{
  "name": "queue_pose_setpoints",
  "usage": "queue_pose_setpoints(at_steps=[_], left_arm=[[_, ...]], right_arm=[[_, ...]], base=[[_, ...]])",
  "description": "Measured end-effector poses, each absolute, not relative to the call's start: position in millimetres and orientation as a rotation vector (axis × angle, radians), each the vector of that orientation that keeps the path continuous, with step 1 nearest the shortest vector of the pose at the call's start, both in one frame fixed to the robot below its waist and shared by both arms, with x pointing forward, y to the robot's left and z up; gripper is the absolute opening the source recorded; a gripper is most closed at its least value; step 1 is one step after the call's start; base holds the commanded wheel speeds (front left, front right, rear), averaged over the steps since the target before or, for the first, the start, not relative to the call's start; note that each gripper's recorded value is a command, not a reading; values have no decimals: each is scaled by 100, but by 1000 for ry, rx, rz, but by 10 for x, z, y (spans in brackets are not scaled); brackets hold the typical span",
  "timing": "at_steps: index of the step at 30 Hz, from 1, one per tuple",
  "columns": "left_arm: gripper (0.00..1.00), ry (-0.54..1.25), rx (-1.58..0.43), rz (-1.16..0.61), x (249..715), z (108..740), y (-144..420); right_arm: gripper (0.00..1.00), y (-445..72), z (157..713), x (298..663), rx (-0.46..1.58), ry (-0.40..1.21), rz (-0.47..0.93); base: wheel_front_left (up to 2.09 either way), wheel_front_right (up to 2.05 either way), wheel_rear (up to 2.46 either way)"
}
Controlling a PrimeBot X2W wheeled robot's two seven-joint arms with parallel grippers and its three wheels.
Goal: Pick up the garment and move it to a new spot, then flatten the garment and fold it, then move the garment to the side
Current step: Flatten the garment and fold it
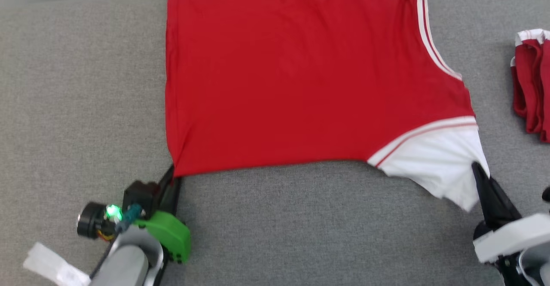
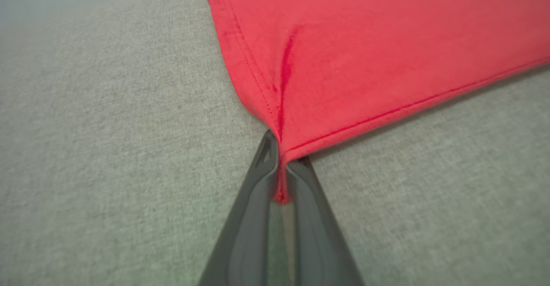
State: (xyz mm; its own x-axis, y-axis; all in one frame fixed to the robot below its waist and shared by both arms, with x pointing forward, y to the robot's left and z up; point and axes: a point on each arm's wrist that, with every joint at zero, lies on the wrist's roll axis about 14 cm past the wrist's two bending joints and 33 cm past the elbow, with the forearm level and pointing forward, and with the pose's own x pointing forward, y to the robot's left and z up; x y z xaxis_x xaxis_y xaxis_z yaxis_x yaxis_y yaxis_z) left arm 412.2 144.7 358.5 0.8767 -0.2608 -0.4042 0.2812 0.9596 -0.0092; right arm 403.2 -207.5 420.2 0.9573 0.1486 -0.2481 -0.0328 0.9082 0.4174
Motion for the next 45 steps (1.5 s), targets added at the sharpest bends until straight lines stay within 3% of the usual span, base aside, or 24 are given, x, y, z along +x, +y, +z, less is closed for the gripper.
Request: queue_pose_setpoints(at_steps=[7,10,16,26,45], left_arm=[[0,531,-62,-204,3145,3612,1310],[0,593,-111,-210,2887,3654,1184],[0,674,-101,-306,2903,3765,1044],[0,687,41,-511,3559,4137,948],[0,836,275,-577,4218,3971,1122]], right_arm=[[0,-2286,3952,3067,501,400,-93],[0,-2336,3996,2987,521,385,-132],[0,-2199,4165,3370,483,369,-32],[0,-2216,4472,4127,327,398,96],[0,-1996,4259,4752,184,539,198]], base=[[0,0,0],[0,0,0],[0,0,0],[0,0,0],[0,0,0]])
